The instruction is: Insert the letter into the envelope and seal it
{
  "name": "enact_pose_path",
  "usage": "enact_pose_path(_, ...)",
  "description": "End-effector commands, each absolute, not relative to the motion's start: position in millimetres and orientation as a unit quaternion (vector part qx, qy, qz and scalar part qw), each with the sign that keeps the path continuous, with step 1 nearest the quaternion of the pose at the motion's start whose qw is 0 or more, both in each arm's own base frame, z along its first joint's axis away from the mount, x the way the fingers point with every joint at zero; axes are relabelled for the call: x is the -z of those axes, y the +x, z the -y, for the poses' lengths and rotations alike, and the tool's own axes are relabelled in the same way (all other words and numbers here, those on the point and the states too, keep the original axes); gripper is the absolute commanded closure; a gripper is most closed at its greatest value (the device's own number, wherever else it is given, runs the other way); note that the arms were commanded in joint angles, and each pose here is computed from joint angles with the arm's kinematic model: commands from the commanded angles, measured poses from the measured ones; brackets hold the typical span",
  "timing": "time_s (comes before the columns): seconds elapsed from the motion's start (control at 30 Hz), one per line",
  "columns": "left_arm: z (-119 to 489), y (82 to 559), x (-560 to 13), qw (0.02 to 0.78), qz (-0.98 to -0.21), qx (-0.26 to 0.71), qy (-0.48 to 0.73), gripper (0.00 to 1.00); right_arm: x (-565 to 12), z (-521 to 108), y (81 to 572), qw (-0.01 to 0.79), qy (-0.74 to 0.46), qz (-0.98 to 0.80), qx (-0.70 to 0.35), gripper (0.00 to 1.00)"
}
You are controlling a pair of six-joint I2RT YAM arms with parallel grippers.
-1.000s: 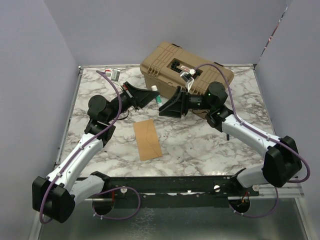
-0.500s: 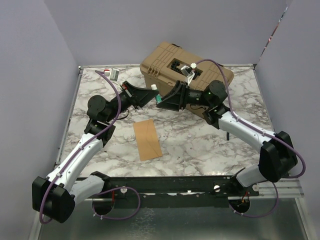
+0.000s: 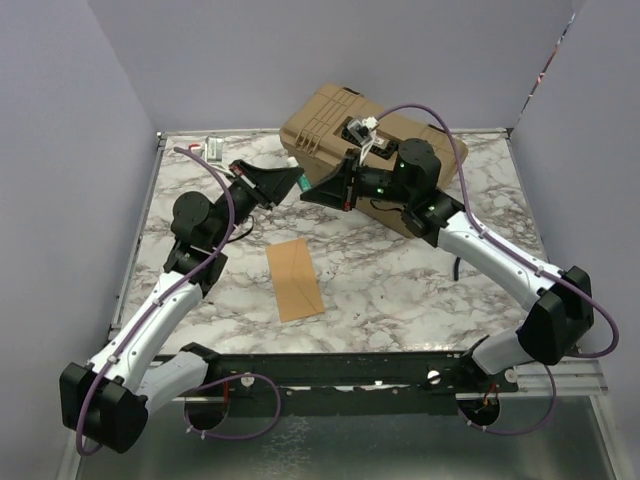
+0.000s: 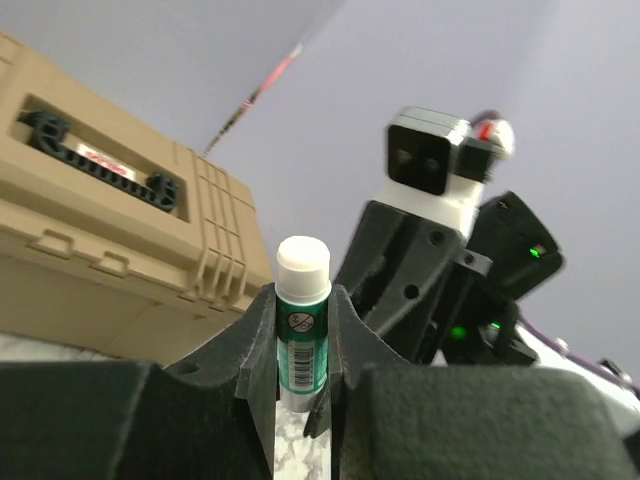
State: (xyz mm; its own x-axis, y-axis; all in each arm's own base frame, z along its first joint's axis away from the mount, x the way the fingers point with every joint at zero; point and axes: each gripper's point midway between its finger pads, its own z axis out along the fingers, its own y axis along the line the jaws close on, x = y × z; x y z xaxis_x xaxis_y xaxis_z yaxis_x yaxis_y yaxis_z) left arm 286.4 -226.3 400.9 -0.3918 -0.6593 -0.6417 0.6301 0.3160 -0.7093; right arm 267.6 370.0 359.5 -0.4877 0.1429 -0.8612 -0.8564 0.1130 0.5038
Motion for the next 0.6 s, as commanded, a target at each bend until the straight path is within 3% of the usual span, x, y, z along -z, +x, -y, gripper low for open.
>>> enact_pose_path(0.0, 203, 310, -370, 0.576, -0.636, 0.506, -0.086, 1.0, -316, -360, 313, 0.501, -0.324, -0.688, -0.413, 1.0)
enact_pose_path(0.23, 174, 339, -358, 0.579, -0.663, 0.433, -0.192, 1.0, -287, -355, 353, 0.593, -0.361, -0.703, -0.152, 1.0)
enact_pose_path(0.4, 163, 351, -351, 0.563, -0.685, 0.393, -0.244, 1.0, -288, -352, 370, 0.649, -0.307, -0.695, 0.033, 1.0)
enact_pose_path(0.47, 166, 353, -347, 0.553, -0.691, 0.394, -0.248, 1.0, -292, -354, 372, 0.654, -0.285, -0.699, 0.049, 1.0)
enact_pose_path(0.57, 170, 354, -347, 0.554, -0.697, 0.393, -0.23, 1.0, -290, -376, 353, 0.626, -0.308, -0.715, -0.048, 0.99)
